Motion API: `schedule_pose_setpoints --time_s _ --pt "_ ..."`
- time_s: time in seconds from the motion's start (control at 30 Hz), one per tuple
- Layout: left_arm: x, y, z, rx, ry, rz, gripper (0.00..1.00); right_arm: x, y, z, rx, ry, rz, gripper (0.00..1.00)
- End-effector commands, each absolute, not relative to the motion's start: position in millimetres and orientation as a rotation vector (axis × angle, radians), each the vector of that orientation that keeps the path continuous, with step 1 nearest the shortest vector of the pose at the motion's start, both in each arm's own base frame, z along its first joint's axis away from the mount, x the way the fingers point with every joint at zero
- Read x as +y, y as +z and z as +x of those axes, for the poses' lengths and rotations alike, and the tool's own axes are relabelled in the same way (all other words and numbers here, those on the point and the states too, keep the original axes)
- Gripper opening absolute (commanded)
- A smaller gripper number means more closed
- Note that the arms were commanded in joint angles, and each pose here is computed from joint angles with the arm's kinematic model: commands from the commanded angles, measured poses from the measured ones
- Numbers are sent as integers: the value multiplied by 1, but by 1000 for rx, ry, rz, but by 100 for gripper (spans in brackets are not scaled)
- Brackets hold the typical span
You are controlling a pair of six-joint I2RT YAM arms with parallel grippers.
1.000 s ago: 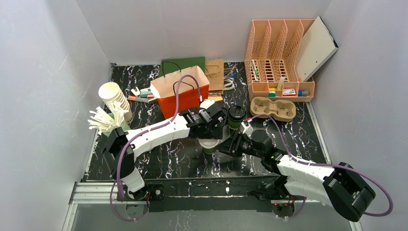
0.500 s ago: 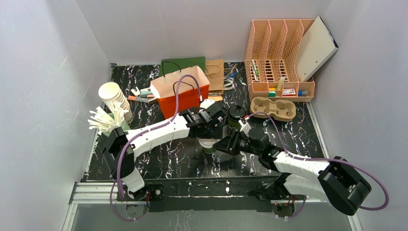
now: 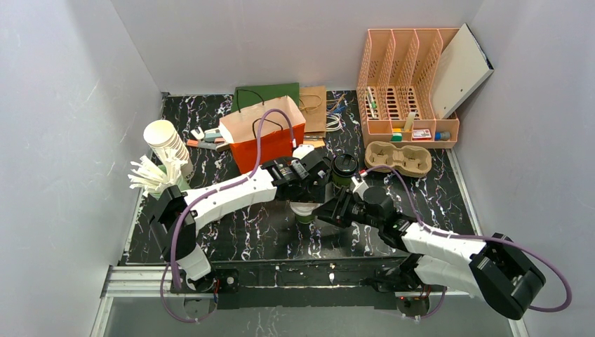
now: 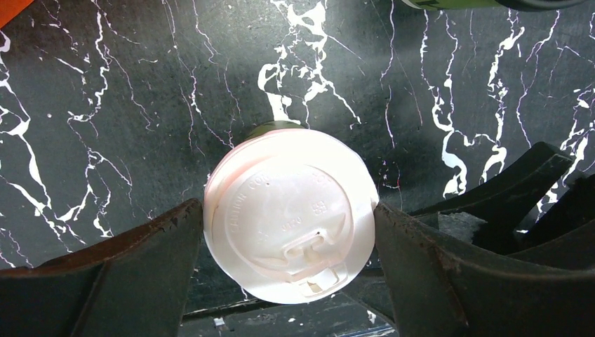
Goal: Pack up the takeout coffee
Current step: Close the cup lid on the coffee cup.
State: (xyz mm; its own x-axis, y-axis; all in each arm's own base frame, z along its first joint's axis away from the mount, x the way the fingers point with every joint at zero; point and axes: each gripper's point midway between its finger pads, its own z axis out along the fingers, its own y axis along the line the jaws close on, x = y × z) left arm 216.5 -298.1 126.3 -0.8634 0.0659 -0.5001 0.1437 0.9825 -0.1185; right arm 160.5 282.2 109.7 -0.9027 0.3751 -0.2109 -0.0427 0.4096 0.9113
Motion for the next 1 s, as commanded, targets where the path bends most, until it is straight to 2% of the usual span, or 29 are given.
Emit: schedule_pose_setpoints --time_s 0.0,0.13,0.27,0.43,0.63,0.8,0.9,0.97 --pt "-278 115 208 2667 -91 203 85 278 119 169 2253 1421 229 55" --pt "-279 122 213 2656 -65 232 86 284 151 170 2191 1437 96 65" --pt "-284 133 218 2636 -75 264 90 278 161 169 2176 1396 56 72" --pt "-290 143 220 2626 -103 309 98 265 163 165 2163 1339 42 75" --pt "-291 153 220 2614 -120 324 98 254 165 161 2151 1297 22 84" --pt "-289 184 223 2552 -175 310 98 247 169 164 2126 1227 -28 89" --pt "-281 198 219 2526 -198 301 98 241 171 168 2140 1126 -98 98" --pt "-271 200 215 2515 -199 284 98 238 178 173 2134 1068 -144 98"
